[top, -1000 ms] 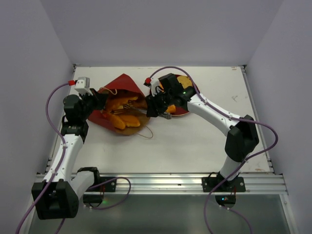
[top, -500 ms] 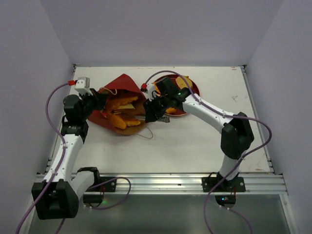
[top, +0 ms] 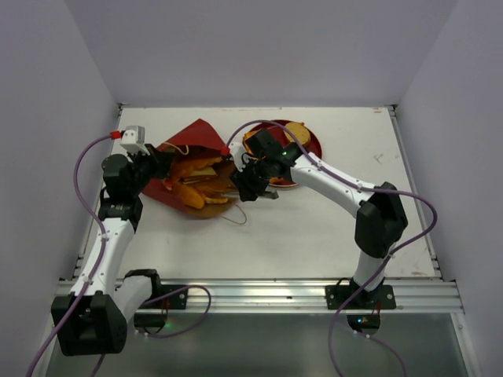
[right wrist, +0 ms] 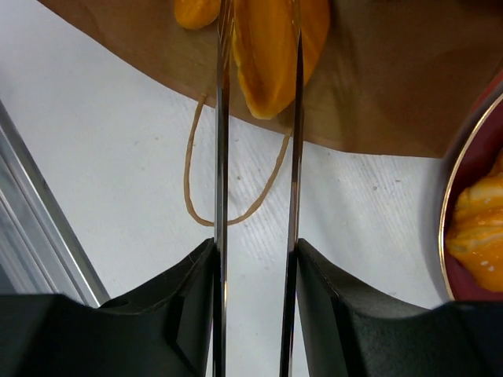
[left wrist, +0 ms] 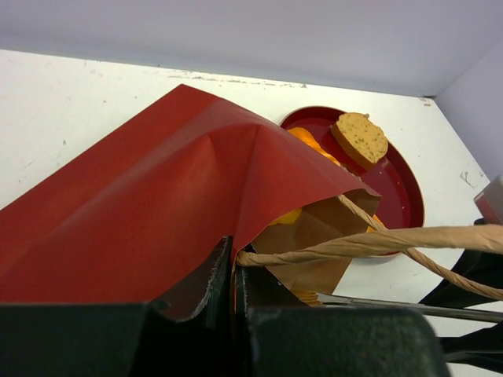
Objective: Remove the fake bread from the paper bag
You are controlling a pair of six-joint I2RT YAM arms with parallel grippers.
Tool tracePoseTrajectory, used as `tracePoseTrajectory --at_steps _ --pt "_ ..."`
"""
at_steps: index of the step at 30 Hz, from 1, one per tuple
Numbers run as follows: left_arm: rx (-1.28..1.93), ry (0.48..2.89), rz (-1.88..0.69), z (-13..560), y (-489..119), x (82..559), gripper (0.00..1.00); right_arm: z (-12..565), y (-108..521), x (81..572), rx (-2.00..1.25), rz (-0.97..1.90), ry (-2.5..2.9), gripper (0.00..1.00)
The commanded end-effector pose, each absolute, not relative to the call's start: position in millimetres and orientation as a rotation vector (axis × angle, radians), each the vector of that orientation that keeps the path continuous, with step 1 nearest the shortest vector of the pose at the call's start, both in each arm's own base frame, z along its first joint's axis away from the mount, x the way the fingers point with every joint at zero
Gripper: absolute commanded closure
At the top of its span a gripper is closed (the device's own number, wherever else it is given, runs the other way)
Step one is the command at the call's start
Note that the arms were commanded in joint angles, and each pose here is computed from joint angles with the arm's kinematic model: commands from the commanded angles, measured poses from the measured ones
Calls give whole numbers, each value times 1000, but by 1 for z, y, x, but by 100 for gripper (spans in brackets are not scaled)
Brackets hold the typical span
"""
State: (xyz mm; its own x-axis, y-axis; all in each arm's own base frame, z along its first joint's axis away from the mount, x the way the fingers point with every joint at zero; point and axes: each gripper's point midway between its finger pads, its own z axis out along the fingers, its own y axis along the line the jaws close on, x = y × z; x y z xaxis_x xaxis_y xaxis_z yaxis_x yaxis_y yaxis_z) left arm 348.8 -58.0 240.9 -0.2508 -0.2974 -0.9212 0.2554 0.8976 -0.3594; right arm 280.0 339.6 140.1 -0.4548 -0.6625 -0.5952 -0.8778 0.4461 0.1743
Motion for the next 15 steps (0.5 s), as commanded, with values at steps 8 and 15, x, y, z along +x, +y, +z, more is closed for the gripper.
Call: tracePoseTrajectory --at_steps 8,15 --pt "-2 1692 -493 254 -54 349 92 179 314 287 -1425 478 2107 55" --pt "-1 1694 -492 254 -54 349 92 172 318 280 -1466 524 2127 54"
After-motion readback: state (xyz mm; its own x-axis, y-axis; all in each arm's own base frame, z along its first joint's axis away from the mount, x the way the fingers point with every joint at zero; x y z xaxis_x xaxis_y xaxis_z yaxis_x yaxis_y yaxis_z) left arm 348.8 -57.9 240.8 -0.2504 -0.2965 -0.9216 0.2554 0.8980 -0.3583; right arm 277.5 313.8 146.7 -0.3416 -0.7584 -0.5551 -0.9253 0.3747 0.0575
